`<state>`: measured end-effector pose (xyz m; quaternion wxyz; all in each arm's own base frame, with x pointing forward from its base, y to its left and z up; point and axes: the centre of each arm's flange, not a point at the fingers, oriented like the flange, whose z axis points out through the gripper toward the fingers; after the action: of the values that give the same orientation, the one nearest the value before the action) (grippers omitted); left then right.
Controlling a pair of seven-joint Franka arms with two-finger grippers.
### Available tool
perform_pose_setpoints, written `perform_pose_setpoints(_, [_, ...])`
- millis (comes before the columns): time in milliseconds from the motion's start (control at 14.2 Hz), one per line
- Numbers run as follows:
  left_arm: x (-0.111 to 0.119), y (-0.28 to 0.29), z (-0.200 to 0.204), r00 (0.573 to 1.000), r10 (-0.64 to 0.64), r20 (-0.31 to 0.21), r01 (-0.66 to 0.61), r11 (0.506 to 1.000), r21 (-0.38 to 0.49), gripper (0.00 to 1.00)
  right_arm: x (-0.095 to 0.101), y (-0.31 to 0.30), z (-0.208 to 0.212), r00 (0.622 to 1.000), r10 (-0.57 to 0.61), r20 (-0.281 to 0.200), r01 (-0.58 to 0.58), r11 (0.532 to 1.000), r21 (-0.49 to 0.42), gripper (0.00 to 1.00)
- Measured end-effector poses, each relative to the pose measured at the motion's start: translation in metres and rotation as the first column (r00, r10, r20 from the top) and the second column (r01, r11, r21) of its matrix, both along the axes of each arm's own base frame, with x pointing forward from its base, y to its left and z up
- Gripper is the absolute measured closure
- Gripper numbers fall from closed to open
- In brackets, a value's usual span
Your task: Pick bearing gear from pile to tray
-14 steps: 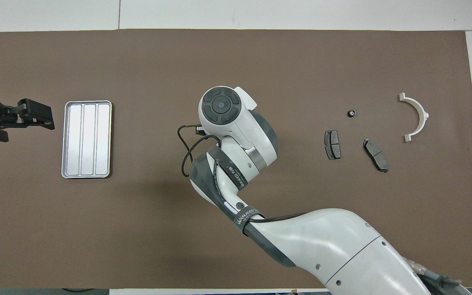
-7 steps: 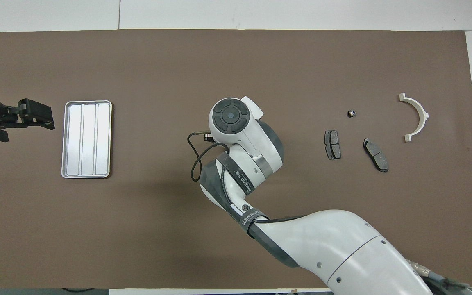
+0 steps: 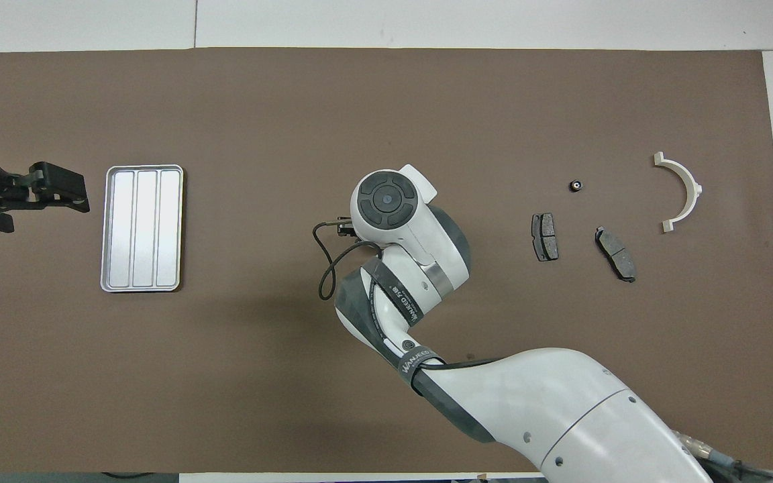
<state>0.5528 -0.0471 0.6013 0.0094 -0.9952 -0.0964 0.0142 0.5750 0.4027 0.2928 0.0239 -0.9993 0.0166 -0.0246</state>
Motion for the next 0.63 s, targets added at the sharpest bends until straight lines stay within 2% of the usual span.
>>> perform_pose_setpoints(140, [0.000, 0.000, 0.000, 1.000, 0.000, 0.000, 0.000, 1.000, 0.000, 0.00, 0.009, -0.011, 0.012, 1.000, -0.020, 0.018, 0.020, 1.000, 0.005, 0.10])
perform_pose_setpoints(281, [0.000, 0.000, 0.000, 1.000, 0.000, 0.000, 0.000, 1.000, 0.000, 0.00, 0.031, -0.044, 0.038, 0.998, -0.042, 0.053, 0.042, 0.999, 0.017, 0.10])
perform_pose_setpoints(421, [0.000, 0.000, 0.000, 1.000, 0.000, 0.000, 0.000, 1.000, 0.000, 0.00, 0.059, -0.103, 0.074, 0.996, -0.029, 0.082, 0.028, 1.000, 0.015, 0.10])
perform_pose_setpoints(632, [0.000, 0.000, 0.000, 1.000, 0.000, 0.000, 0.000, 1.000, 0.000, 0.00, 0.088, -0.192, 0.117, 0.996, 0.002, 0.093, -0.001, 1.000, -0.010, 0.09])
